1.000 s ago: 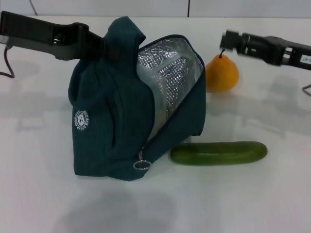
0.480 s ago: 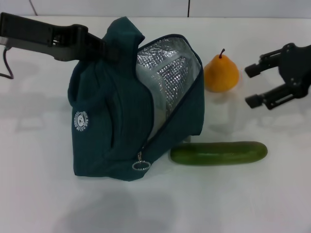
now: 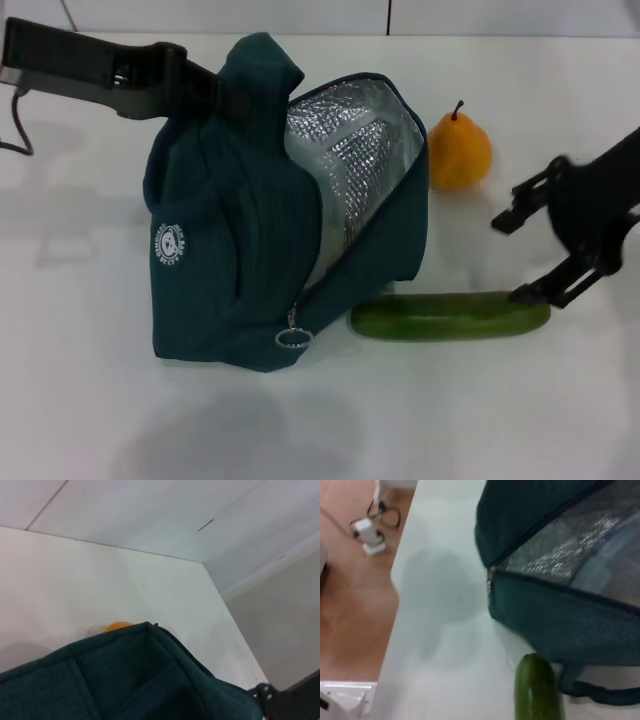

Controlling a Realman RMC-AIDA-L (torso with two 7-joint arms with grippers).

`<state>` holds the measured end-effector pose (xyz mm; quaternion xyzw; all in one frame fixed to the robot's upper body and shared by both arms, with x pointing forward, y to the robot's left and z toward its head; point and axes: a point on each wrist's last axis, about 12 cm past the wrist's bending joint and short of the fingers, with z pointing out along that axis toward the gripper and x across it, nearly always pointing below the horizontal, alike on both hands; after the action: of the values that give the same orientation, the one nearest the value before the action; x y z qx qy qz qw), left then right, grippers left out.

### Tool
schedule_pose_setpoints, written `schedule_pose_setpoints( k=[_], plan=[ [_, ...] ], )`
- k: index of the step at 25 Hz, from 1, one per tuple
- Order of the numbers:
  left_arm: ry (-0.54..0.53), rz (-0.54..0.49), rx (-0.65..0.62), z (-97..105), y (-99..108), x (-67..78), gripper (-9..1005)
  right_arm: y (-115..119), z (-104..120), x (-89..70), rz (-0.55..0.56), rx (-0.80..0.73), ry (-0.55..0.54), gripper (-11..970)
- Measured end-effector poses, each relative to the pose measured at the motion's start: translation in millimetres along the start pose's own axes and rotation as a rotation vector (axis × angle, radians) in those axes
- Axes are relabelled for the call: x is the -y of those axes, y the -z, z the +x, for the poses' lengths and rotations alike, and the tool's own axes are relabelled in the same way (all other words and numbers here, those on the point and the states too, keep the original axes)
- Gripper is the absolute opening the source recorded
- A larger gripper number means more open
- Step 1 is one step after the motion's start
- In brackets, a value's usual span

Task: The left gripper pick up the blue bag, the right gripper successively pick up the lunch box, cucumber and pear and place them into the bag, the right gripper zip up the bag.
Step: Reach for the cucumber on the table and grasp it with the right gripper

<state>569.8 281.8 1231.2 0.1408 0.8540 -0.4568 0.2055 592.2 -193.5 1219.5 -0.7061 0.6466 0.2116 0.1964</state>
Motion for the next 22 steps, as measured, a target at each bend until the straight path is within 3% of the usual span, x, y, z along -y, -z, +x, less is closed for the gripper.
schedule_pose_setpoints(
  k=[14,22],
  plan=[
    [-0.008,0.001,-0.002,-3.5,-2.8,2.7,41,-67.3,1.7,2.4,-0.035,-0.098,0.027,815],
    [-0.011,0.002,0.001,-4.1,-1.9,3.1,41,-85.3,5.9,2.6,-0.020,-0.120,0.028,824]
  ],
)
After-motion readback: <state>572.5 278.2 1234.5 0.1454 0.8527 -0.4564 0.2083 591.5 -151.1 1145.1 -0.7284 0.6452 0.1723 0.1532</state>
